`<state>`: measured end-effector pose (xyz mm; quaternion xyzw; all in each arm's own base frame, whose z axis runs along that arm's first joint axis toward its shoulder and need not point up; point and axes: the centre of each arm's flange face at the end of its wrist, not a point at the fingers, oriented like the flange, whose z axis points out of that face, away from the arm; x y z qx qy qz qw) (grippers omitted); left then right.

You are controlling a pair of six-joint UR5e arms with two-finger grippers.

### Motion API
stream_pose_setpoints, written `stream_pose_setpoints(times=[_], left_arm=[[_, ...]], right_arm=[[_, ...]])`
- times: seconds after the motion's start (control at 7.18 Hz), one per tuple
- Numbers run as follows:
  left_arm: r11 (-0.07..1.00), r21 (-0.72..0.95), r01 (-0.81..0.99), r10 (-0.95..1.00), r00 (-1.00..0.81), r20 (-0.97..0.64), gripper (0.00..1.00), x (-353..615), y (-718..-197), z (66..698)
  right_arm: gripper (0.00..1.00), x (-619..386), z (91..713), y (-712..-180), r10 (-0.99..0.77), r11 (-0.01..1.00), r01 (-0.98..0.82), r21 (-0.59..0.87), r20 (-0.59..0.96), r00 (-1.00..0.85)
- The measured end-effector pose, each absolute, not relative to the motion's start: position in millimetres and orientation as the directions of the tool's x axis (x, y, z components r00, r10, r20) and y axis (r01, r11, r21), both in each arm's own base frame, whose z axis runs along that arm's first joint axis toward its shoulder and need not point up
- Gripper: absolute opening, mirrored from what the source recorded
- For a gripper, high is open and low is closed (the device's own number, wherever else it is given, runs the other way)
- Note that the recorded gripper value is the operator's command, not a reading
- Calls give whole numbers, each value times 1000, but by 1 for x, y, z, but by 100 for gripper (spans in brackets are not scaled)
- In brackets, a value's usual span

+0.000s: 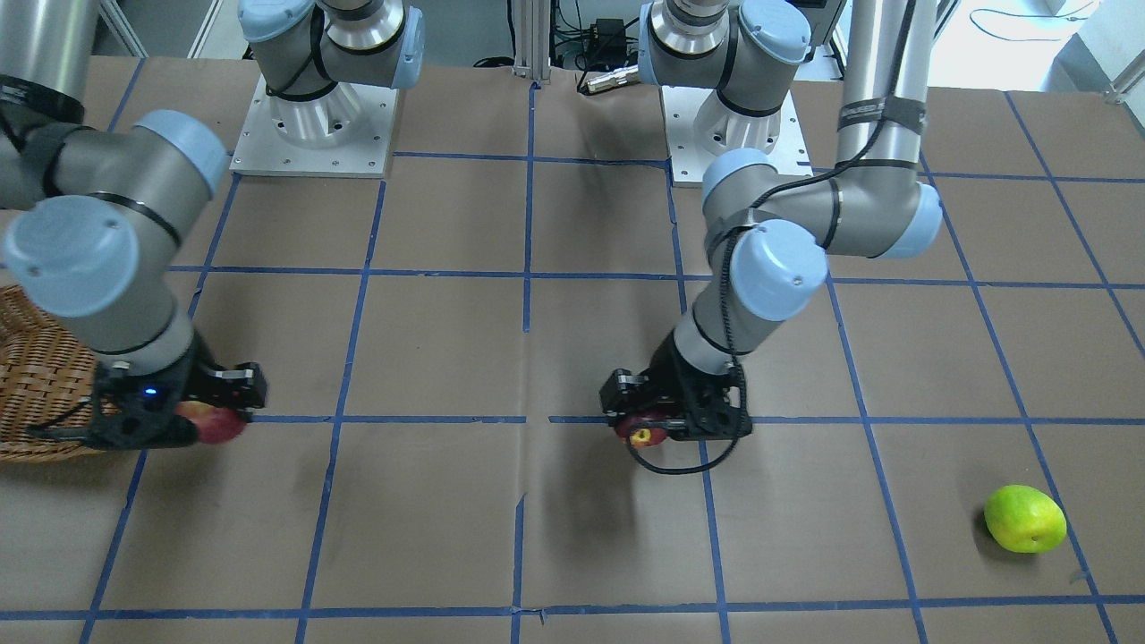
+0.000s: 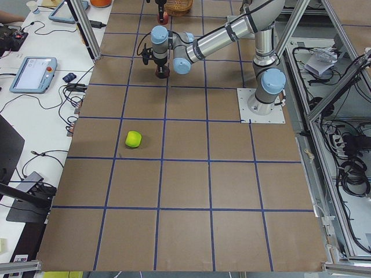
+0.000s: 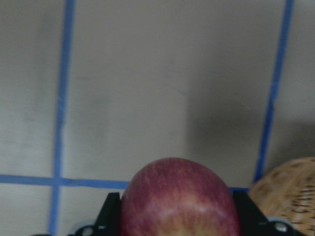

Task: Put all apples into basket
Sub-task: 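Carry red-yellow apple to basket with right while left moves dark red apple center, then release apple into basket with right while left releases and reaches green apple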

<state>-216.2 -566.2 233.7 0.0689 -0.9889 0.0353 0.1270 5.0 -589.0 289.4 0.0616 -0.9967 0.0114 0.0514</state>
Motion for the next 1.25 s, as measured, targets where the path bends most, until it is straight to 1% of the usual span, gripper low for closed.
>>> stream_pose_setpoints(times=[0.14,0.28,0.42,0.56,0.84,0.97,1.11,1.25], left_arm=[[986,-61,-153,-132,-957,258,0,-263,-559,228],[984,-74,-163,-139,-956,260,24,-292,-557,224],[983,-78,-165,-139,-955,260,99,-308,-558,215],[983,-90,-162,-133,-955,264,100,-315,-561,205],[978,-131,-163,-122,-953,279,100,-315,-569,208],[973,-154,-174,-124,-950,287,100,-305,-574,224],[967,-178,-182,-125,-949,290,100,-277,-583,244],[967,-191,-168,-110,-954,280,100,-235,-594,259]], right_arm=[[50,-61,289,-571,-147,989,-149,-13,99,-984],[54,-107,291,-555,-154,987,-158,-42,89,-984],[59,-148,292,-541,-149,984,-156,-85,89,-985],[71,-185,291,-531,-148,979,-158,-129,84,-985],[70,-253,276,-517,-218,951,-231,-207,80,-973],[75,-285,259,-509,-236,942,-247,-227,78,-969],[100,-307,244,-499,-231,943,-240,-232,66,-971],[100,-314,237,-492,-232,943,-239,-229,58,-971]])
